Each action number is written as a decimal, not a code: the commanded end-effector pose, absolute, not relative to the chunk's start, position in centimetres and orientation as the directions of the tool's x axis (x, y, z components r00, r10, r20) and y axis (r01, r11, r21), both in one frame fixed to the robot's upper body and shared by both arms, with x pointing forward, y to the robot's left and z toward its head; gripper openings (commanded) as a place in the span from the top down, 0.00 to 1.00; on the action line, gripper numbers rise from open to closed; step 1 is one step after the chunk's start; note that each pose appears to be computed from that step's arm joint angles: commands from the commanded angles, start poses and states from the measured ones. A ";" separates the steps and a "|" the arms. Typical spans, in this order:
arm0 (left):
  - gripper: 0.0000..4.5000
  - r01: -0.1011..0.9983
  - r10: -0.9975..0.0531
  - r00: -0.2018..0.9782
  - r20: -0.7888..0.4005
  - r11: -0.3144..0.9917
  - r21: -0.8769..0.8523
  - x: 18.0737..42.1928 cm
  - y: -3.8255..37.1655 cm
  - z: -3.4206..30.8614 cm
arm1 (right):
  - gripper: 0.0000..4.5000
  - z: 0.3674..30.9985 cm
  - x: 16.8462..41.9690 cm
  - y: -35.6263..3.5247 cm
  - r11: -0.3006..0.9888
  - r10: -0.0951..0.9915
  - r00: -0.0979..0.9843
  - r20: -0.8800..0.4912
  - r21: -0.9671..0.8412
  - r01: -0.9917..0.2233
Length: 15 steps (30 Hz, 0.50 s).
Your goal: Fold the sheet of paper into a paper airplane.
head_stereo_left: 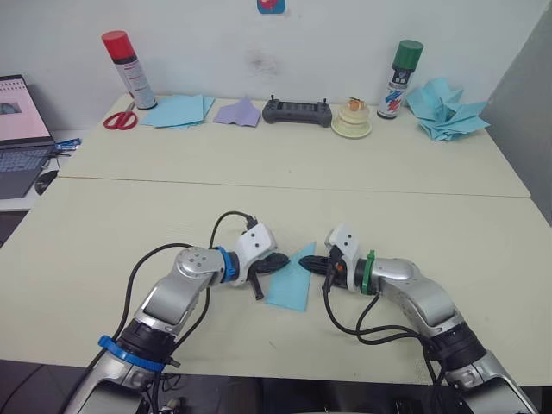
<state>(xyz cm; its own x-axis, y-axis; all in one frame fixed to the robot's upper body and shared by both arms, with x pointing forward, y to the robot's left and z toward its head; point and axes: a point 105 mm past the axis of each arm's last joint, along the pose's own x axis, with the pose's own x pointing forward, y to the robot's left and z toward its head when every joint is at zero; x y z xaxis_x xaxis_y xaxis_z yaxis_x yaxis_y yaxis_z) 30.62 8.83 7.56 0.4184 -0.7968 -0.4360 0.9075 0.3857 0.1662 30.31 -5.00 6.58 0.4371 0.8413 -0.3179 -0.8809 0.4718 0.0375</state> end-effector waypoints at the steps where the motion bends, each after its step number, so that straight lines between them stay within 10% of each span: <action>1: 1.00 0.915 -0.790 0.403 -0.462 0.367 0.170 30.1 8.5 6.8 | 1.00 5.5 30.9 -6.4 0.550 0.790 0.498 -0.358 0.053 -0.834; 15: 1.00 0.924 -0.762 0.377 -0.526 0.351 0.153 29.4 9.3 4.9 | 1.00 4.0 33.7 -9.6 0.804 0.578 0.741 -0.342 0.079 -0.590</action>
<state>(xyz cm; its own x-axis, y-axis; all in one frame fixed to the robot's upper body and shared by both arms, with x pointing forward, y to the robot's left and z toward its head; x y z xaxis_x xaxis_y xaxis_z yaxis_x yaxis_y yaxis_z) 30.17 8.71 6.84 0.4103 -0.7893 -0.4568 0.9118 0.3646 0.1889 32.96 -6.29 6.13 0.6582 0.7069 -0.2591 -0.7053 0.6993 0.1162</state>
